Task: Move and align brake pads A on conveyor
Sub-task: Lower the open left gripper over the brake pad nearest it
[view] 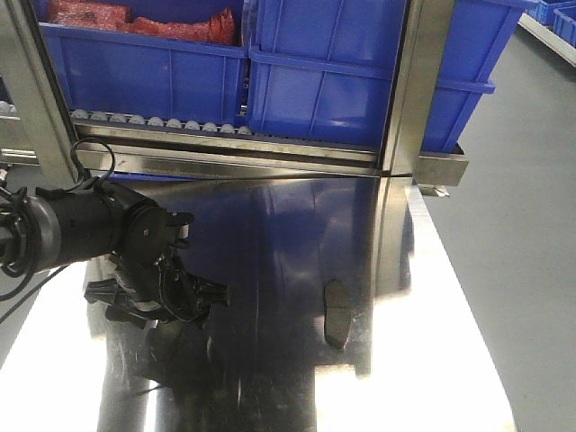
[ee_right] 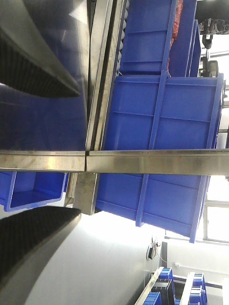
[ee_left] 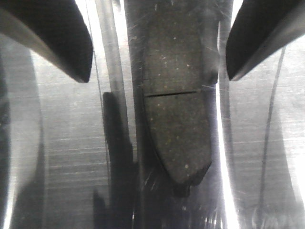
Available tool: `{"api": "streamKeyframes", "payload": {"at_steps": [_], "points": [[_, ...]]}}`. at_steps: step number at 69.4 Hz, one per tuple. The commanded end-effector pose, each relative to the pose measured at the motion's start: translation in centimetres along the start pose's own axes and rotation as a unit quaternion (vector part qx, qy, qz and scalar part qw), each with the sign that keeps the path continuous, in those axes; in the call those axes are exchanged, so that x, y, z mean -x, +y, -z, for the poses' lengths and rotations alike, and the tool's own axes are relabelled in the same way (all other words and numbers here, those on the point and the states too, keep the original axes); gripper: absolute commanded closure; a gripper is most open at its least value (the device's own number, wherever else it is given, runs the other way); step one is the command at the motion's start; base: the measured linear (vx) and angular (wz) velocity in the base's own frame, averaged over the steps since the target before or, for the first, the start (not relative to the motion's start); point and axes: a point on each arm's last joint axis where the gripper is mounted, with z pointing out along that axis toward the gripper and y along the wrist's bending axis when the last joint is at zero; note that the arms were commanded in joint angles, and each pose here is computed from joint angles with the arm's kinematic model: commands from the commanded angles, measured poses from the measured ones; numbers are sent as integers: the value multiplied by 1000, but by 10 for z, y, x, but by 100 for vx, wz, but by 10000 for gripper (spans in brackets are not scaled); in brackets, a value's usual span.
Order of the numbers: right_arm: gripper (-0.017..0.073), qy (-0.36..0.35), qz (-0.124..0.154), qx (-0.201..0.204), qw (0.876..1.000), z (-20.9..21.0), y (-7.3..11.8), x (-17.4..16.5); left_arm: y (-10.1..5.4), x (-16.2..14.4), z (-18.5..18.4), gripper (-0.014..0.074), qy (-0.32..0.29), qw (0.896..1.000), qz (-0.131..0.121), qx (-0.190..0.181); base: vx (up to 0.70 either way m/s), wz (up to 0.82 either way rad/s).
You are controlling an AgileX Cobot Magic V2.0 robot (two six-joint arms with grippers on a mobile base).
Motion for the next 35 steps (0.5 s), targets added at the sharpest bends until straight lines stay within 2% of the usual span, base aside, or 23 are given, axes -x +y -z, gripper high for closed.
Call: {"api": "streamKeyframes", "payload": {"at_steps": [1, 9, 27, 35], "points": [[96, -45, 3, -3, 999, 0, -1, 15, 3, 9, 18, 33, -33, 999, 15, -13, 0, 0], [96, -45, 3, -3, 999, 0, -1, 15, 5, 10, 13, 33, -27, 999, 17, -9, 0, 0], [96, -44, 3, -3, 999, 0, -1, 15, 3, 11, 2, 34, -9, 1000, -5, -4, 0, 0], [96, -45, 3, -3, 999, 0, -1, 15, 3, 12, -1, 36, -1, 1000, -7, -1, 0, 0]]}}
